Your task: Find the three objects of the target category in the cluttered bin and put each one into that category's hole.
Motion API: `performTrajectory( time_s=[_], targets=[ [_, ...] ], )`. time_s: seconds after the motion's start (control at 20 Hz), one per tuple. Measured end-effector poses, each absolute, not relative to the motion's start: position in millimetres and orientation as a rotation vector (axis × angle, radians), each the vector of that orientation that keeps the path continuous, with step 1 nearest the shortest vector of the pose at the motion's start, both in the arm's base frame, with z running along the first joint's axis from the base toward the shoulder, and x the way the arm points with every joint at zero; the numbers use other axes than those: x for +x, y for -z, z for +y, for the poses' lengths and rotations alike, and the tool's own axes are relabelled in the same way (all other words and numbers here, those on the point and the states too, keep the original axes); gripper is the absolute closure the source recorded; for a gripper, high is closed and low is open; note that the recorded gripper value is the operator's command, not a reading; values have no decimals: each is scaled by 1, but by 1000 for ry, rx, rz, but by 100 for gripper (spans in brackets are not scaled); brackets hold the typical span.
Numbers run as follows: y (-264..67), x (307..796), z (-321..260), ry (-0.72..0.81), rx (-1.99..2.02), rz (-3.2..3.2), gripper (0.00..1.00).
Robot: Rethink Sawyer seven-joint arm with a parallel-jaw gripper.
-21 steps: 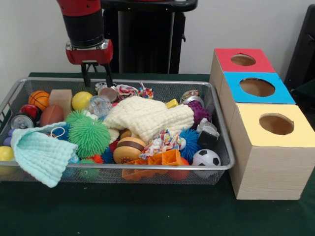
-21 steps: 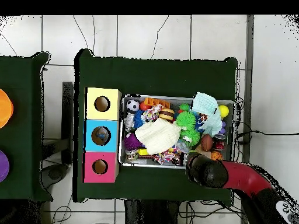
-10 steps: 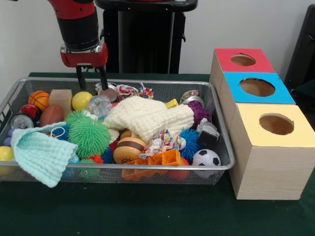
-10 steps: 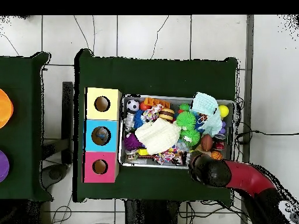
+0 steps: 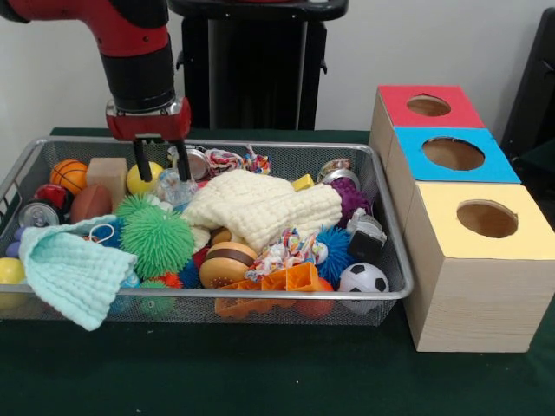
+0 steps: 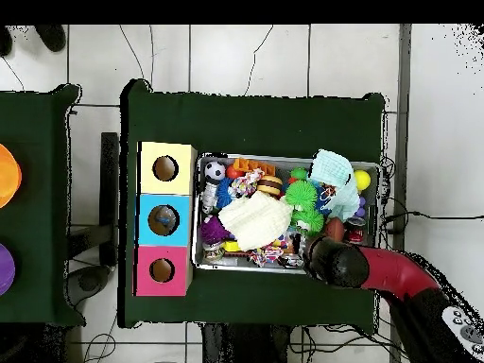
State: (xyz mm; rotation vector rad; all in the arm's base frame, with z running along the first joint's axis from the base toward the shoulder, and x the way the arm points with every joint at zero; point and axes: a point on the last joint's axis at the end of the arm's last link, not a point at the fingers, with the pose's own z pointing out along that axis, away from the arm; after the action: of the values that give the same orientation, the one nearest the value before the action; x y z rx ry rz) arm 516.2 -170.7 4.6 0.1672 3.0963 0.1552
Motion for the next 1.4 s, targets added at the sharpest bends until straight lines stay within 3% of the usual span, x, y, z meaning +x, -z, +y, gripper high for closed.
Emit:
performTrajectory(
  time_s=[1.4],
  targets=[
    [12,547,-177,-137,171,3062,0]
  ],
)
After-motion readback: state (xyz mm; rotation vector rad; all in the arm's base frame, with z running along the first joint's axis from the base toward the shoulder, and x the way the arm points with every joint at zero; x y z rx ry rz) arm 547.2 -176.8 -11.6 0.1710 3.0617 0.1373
